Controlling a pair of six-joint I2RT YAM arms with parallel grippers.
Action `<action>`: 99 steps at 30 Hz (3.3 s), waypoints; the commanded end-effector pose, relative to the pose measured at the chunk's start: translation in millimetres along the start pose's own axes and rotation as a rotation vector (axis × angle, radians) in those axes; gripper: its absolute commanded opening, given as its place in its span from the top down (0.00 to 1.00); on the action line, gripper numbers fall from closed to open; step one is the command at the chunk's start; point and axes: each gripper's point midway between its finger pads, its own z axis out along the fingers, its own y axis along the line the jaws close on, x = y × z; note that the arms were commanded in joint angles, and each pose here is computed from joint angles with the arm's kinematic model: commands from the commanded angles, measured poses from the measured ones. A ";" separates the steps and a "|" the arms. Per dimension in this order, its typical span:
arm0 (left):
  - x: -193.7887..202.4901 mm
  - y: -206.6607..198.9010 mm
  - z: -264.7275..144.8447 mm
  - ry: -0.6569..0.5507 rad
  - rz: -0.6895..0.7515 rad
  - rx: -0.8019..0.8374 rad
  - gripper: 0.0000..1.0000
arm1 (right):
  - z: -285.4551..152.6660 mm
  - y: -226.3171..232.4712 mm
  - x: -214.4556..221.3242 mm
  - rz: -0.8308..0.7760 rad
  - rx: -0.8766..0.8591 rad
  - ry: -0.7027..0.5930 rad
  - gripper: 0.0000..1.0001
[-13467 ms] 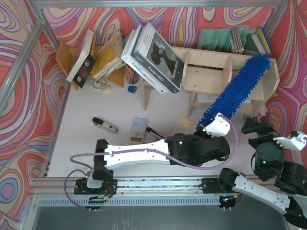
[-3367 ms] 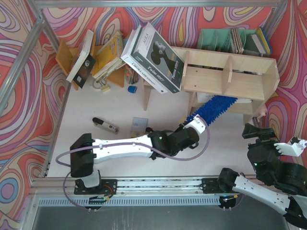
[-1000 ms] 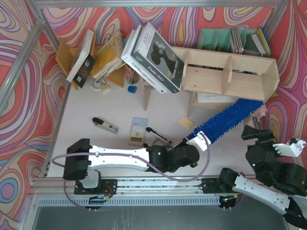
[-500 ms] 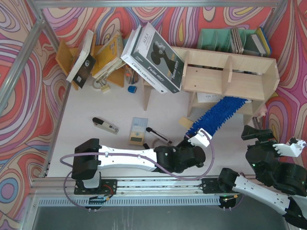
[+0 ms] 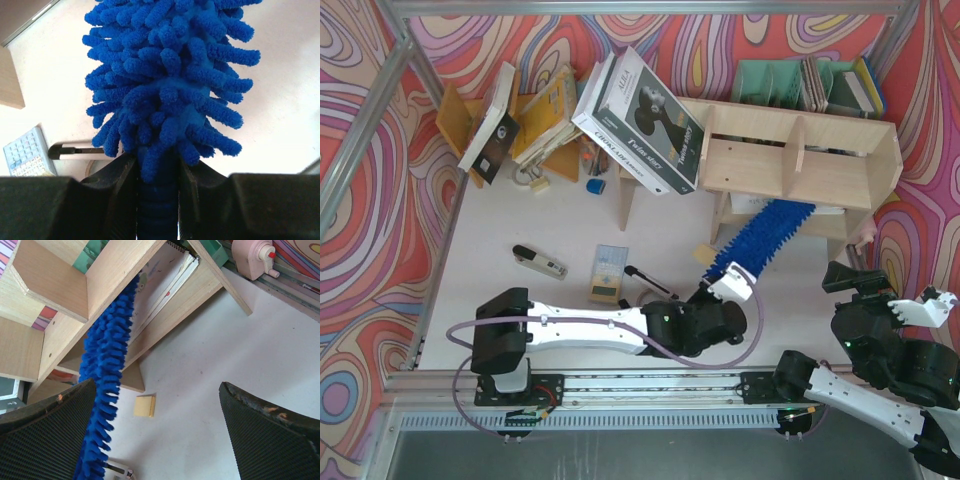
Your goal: Dust the bookshelf with a duster
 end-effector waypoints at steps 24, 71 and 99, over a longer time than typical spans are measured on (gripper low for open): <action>4.7 91.5 -53.3 -0.147 -0.192 -0.373 1.00 | 0.8 -6.7 -0.4 -0.014 0.007 -0.010 0.01; 42.9 -14.5 -39.0 0.027 0.124 0.014 1.00 | 0.7 -6.8 -0.6 -0.013 0.007 -0.009 0.01; 53.3 14.0 8.8 0.125 0.164 -0.051 1.00 | 0.4 -7.9 -1.4 -0.003 0.004 -0.010 0.01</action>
